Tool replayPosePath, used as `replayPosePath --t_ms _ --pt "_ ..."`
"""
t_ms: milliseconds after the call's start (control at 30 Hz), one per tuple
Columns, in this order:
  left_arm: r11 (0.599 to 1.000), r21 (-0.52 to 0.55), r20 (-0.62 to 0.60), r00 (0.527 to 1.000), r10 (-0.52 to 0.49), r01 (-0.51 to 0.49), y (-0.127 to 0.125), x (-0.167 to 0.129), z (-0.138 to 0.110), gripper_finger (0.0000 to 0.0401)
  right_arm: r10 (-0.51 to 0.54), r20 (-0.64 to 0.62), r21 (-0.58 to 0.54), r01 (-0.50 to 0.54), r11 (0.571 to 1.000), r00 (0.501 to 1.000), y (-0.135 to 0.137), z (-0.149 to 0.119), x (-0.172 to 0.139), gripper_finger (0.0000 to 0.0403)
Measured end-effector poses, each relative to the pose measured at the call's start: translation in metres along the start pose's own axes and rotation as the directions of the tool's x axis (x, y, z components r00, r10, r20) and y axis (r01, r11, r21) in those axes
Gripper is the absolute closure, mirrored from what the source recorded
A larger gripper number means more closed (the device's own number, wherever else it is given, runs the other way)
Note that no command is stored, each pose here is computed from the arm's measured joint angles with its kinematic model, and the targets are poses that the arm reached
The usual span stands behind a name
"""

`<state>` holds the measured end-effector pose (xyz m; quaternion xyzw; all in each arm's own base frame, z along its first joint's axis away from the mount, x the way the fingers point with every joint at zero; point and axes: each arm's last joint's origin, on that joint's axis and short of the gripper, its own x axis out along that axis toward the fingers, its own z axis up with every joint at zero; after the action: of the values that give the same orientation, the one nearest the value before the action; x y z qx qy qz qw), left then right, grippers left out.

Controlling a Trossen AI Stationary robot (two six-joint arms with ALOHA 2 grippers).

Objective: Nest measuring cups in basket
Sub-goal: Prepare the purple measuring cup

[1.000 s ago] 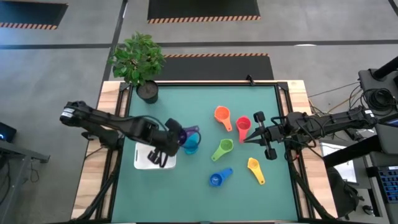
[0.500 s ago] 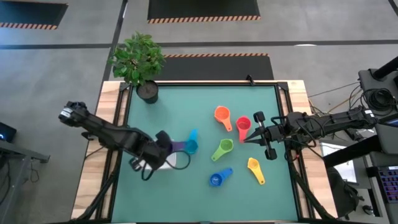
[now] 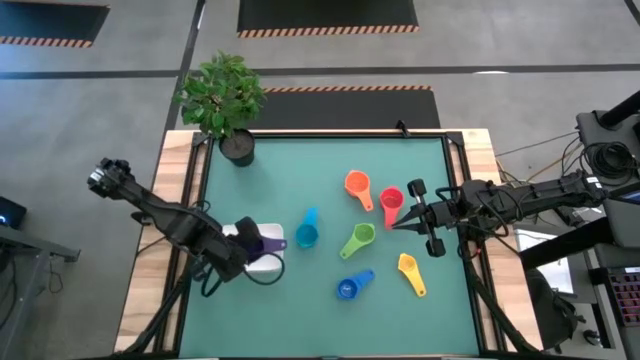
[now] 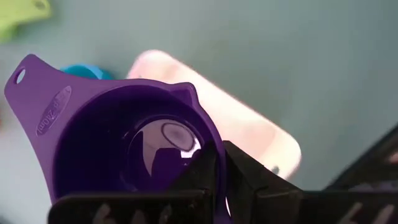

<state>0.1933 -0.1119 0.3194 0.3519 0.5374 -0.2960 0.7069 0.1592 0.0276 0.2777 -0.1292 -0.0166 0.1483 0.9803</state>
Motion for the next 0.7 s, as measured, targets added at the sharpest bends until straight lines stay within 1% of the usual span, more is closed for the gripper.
replayPosePath --t_ms 100,233,400,567,700 --pt "1.000 -0.001 0.073 0.997 0.030 -0.030 0.003 -0.001 0.006 0.0401 0.000 0.000 -0.005 0.000 1.000 1.000 0.000 0.000 0.000 0.0394" --pt "0.999 0.004 0.132 0.990 0.048 -0.049 0.003 0.000 0.015 0.0401 0.000 0.000 -0.012 0.000 1.000 1.000 0.000 0.000 0.000 0.0394" --pt "0.999 0.023 0.168 0.985 0.044 -0.049 -0.001 0.007 0.029 0.0401 0.000 0.000 -0.012 0.000 1.000 1.000 0.000 0.000 0.000 0.0394" --pt "0.999 0.004 0.224 0.974 0.043 -0.045 -0.010 0.015 0.047 0.0401 0.000 0.000 -0.012 0.000 1.000 1.000 0.000 0.000 0.000 0.0394" --pt "1.000 0.004 0.217 0.976 0.019 -0.021 -0.020 0.023 0.057 0.0401 0.000 0.000 -0.011 0.000 1.000 1.000 0.000 0.000 0.000 0.0394"
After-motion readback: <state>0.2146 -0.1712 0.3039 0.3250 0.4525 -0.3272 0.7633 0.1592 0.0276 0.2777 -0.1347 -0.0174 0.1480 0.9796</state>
